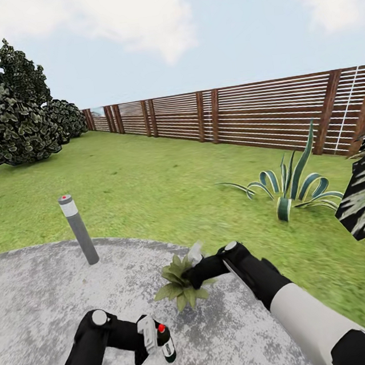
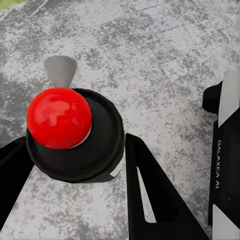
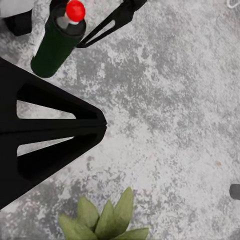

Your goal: Pick up the pesticide atomizer in the garden and spray insectifuge to fully cover both potted plants in the garden.

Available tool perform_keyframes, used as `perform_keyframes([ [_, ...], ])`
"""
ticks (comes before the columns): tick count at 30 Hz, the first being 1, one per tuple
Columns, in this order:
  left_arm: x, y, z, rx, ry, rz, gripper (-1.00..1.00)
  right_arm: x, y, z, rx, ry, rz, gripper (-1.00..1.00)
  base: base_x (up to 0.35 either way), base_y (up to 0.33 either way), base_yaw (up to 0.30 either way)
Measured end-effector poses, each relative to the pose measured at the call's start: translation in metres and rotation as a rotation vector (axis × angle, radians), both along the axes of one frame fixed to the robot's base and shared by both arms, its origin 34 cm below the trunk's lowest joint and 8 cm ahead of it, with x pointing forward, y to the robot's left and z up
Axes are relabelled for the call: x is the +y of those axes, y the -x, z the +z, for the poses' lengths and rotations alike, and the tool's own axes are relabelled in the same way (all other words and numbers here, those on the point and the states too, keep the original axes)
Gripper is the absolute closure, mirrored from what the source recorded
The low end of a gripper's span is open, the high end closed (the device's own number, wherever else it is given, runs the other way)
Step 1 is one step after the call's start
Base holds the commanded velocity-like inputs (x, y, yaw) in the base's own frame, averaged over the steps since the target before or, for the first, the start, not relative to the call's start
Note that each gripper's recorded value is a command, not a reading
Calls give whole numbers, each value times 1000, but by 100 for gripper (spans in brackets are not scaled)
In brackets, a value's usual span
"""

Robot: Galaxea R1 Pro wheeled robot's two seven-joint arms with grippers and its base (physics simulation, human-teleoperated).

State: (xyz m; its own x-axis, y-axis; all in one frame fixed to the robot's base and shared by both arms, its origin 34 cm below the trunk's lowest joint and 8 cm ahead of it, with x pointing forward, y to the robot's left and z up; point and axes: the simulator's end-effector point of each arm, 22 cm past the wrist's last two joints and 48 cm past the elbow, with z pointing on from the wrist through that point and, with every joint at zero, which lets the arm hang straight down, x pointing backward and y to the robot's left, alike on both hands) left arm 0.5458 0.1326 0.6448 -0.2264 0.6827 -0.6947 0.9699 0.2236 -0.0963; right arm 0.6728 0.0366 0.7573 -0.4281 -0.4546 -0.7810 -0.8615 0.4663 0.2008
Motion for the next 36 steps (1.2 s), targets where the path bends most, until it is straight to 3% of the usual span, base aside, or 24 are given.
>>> perform_keyframes([
  [2,-3,-12,9,-1,-3,13,100,7,4,4,-21,11,29,100,0,0,0],
  [6,-12,-13,13,-6,-24,-26,100,13,5,12,-41,2,43,100,0,0,0],
  [13,-13,-38,33,-40,-29,-16,100,24,29,20,9,-48,142,100,0,0,0],
  [24,-13,-57,51,-57,-29,8,100,23,30,19,11,-50,146,100,0,0,0],
  [36,-45,-64,68,-84,7,-27,100,23,30,19,11,-49,145,100,0,0,0],
])
